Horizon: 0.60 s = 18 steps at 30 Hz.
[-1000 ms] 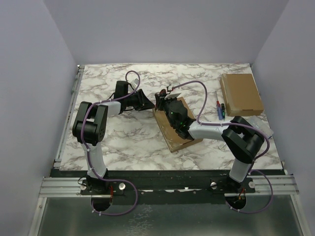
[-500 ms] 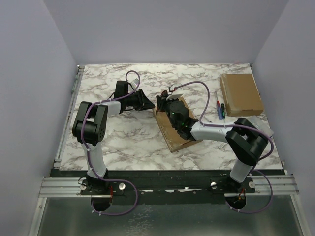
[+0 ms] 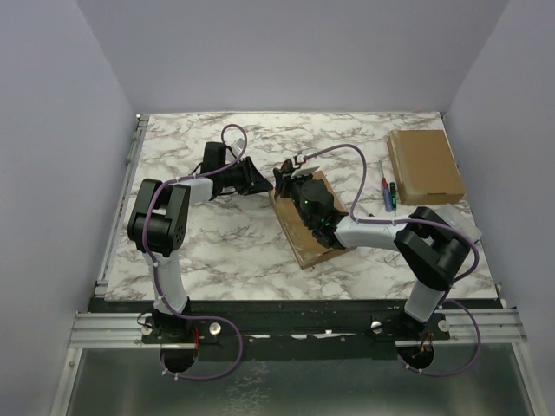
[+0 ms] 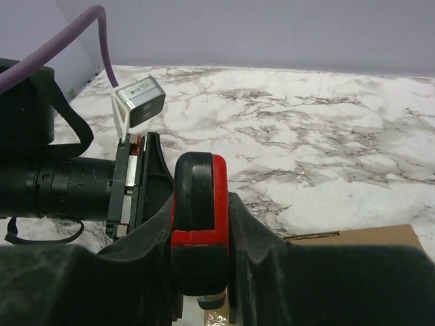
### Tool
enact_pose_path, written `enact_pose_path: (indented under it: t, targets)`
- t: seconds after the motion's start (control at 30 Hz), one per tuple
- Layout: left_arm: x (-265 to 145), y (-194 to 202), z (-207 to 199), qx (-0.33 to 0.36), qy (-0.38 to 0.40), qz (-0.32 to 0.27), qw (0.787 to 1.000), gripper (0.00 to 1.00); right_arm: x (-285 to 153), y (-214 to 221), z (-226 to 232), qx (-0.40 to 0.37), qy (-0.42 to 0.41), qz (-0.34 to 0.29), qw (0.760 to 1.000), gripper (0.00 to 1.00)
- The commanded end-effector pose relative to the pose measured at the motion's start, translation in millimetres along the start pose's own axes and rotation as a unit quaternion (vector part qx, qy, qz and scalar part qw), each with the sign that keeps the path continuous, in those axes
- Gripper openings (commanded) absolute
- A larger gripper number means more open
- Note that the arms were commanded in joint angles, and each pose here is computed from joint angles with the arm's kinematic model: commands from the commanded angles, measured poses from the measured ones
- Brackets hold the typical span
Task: Unpack the express box
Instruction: Cut the express box at the center of the board.
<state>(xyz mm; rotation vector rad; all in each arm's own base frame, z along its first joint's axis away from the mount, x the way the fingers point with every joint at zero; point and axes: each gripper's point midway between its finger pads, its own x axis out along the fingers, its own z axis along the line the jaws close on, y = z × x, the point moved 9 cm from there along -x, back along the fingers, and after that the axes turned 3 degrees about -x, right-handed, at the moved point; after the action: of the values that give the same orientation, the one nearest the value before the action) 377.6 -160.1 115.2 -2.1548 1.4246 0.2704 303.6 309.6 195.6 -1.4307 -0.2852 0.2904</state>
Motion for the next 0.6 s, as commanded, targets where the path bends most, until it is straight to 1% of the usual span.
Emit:
enact_pose_path:
  t: [0.0,0.37,0.57]
  targets:
    - [8,9,25,-0.012,-0.053,0.007,0.998,0.32,-8,6,5,0.007,-0.023,0.016,1.0,0.0]
    - [8,9,25,-0.01,-0.057,0.007,0.998,0.32,-22,3,3,0.017,-0.022,0.024,0.999,0.0]
    - [8,9,26,-0.009,-0.059,0.008,0.998,0.32,-20,12,2,0.003,-0.018,0.033,0.999,0.0]
